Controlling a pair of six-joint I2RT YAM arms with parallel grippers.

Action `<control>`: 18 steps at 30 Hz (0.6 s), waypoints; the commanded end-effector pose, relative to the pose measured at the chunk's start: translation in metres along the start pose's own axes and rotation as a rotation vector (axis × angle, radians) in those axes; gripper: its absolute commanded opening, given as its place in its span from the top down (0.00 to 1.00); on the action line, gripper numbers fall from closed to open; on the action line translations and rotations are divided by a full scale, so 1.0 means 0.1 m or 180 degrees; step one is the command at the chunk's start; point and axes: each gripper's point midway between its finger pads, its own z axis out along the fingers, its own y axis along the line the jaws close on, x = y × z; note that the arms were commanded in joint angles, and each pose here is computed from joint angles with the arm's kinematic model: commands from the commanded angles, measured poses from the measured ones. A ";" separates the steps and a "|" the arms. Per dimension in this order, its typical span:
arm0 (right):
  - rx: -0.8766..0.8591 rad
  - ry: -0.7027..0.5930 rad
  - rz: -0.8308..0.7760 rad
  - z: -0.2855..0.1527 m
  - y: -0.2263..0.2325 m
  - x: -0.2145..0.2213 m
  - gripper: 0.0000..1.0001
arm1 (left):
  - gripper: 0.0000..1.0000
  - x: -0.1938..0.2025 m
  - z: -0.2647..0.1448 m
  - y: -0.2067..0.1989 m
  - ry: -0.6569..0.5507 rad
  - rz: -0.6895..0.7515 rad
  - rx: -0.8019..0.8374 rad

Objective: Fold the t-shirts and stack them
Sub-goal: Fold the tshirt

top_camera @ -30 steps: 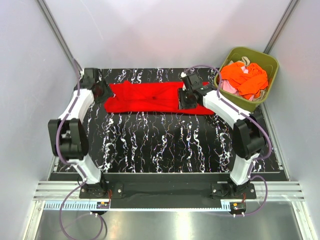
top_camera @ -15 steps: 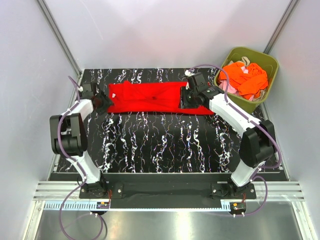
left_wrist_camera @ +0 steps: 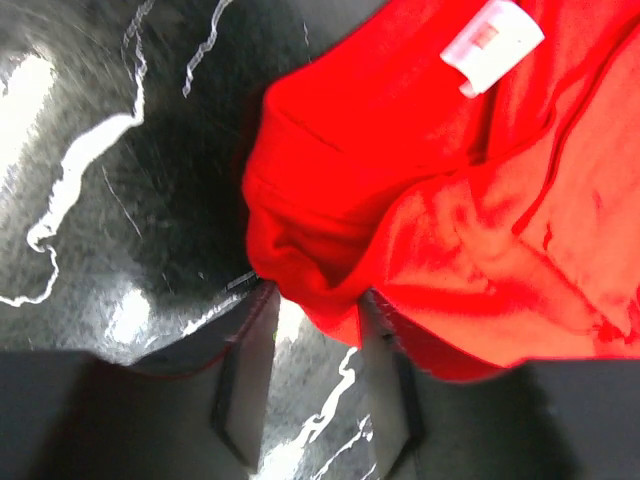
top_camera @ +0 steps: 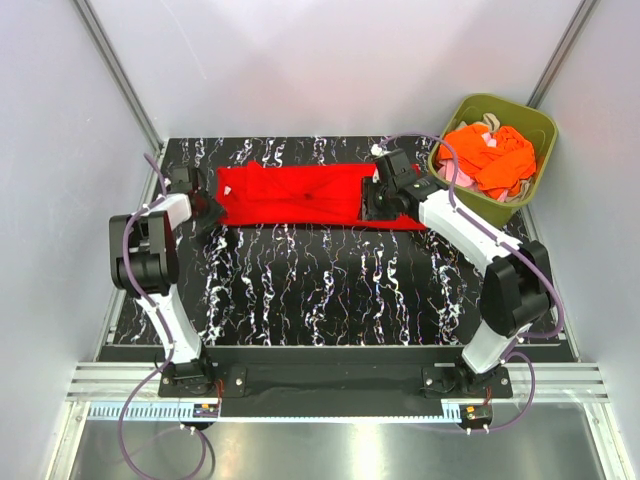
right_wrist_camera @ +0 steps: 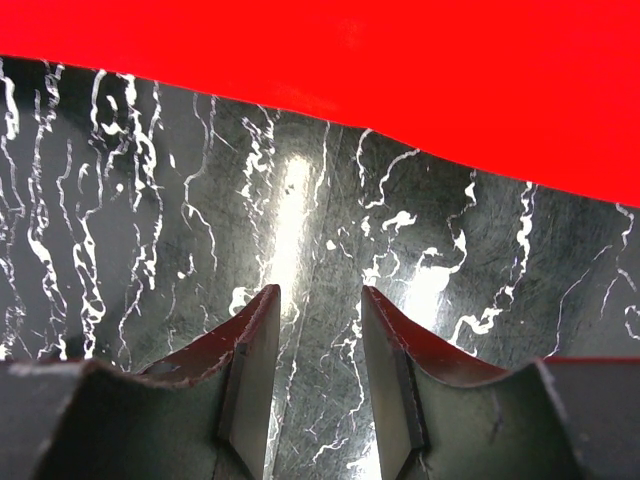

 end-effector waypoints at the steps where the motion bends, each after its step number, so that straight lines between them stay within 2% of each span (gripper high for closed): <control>1: 0.0011 -0.0162 0.0074 -0.10 0.01 -0.06 0.55 | 0.66 -0.28 -0.01 0.00 -0.0203 0.0114 -0.0189; 5: 0.0165 -0.0135 0.0146 -0.09 -0.11 0.06 0.55 | 0.74 -0.44 -0.07 0.11 -0.0248 0.0201 -0.0348; 9: 0.0478 -0.0072 0.0215 0.15 -0.30 0.13 0.56 | 0.74 -0.56 -0.16 0.10 -0.0287 0.0253 -0.0326; 14: 0.0933 0.0032 -0.0044 0.37 -0.61 0.25 0.53 | 0.73 -0.55 -0.19 0.08 -0.0204 0.0318 -0.0271; 16: 0.1349 0.0096 0.0156 0.30 -0.83 0.31 0.49 | 0.73 -0.57 -0.19 0.11 -0.0212 0.0323 -0.0319; 17: 0.1562 -0.0089 0.0697 0.23 -0.88 0.16 0.48 | 0.73 -0.58 -0.19 0.14 -0.0212 0.0310 -0.0335; 18: 0.1680 -0.0045 0.0972 0.20 -0.94 0.19 0.51 | 0.73 -0.58 -0.20 0.14 -0.0218 0.0302 -0.0334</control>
